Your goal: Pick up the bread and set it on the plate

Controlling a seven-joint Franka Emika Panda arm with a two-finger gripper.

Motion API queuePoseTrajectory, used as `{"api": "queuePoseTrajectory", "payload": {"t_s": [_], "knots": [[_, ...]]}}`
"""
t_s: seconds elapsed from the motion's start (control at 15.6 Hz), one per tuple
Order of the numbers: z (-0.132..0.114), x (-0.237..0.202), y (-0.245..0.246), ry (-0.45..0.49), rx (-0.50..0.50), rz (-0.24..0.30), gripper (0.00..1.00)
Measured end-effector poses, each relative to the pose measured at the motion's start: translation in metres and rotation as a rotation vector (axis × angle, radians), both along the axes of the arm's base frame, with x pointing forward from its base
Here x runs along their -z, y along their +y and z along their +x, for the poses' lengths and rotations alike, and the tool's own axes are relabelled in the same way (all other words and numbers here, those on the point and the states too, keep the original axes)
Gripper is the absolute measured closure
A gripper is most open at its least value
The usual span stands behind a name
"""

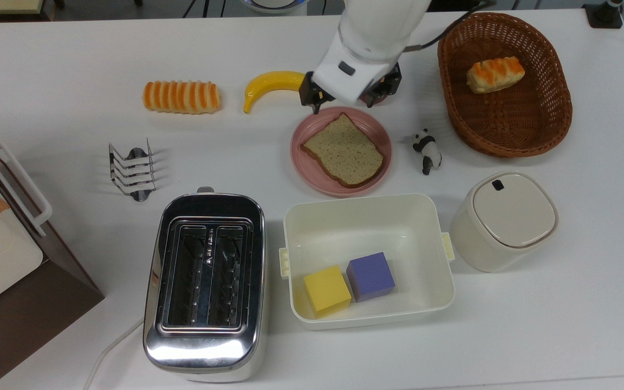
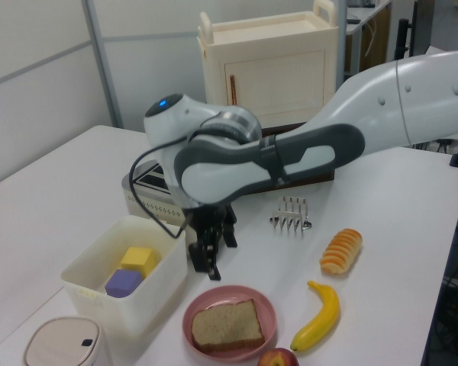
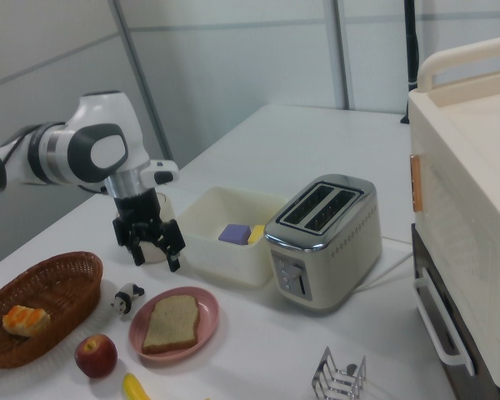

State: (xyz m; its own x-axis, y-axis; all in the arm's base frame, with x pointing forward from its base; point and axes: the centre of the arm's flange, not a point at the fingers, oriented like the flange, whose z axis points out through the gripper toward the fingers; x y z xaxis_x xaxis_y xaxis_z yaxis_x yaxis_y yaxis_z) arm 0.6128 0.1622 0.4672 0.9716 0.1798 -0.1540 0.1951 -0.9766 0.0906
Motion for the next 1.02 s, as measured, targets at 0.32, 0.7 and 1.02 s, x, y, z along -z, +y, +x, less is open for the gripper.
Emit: {"api": "queuePoseTrajectory", "payload": {"t_s": [0.32, 0.7, 1.02], "knots": [[-0.004, -0.078, -0.089, -0.116, 0.205, 0.030, 0.00], [-0.024, -0.129, -0.165, -0.181, 0.324, 0.047, 0.00], [-0.029, -0.128, -0.164, -0.173, 0.322, 0.048, 0.00]]}}
